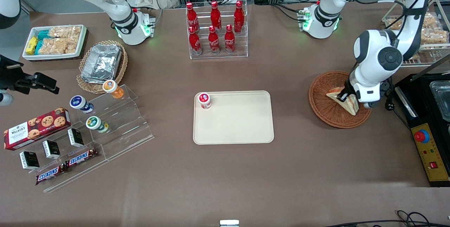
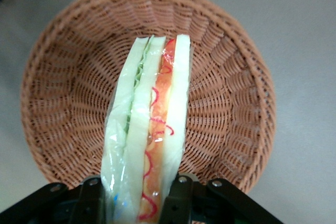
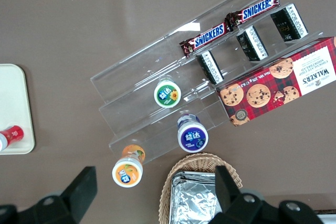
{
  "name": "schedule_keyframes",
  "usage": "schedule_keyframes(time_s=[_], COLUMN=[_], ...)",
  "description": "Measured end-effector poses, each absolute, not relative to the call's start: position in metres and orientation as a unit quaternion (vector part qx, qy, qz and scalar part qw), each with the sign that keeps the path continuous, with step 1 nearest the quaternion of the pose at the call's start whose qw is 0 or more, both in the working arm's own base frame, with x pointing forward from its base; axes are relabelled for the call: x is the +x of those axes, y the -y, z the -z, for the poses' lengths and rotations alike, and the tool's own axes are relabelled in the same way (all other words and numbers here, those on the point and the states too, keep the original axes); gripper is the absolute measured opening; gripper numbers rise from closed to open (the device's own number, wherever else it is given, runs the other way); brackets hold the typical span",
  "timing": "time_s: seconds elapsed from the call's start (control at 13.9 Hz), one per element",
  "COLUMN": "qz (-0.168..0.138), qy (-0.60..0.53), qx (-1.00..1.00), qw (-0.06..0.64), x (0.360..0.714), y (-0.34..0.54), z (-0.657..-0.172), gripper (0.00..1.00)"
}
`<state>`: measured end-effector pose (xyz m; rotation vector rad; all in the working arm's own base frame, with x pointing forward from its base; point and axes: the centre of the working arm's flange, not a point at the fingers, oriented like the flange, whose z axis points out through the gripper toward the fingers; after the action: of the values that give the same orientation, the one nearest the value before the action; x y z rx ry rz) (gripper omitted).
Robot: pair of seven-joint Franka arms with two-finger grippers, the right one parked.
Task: Place sandwich from basket to tray
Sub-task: 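Close the left gripper on the sandwich, then lift the sandwich up out of the basket with the left gripper, then carry the sandwich over the cream tray with the left gripper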
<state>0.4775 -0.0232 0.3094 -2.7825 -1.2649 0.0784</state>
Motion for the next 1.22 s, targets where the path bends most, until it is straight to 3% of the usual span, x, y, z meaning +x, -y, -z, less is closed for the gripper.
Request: schedule_keyframes(time_s=[0.22,0.72,1.01,1.22], qz=[-0.03,-0.007,-0.013,-0.023], qy=[0.413,0.335,0.22,0.157], qx=[-0.909,-0.941,-0.975,-0.986], qw=[0.052,0.048,0.039,0.042], x=[0.489,0.533,0.535,0.532], y=[0.024,0.038,0.07,0.13], z=[-0.354,-0.49,-0.51,-0.498], gripper=[0.29,0.28,0.29,0.3])
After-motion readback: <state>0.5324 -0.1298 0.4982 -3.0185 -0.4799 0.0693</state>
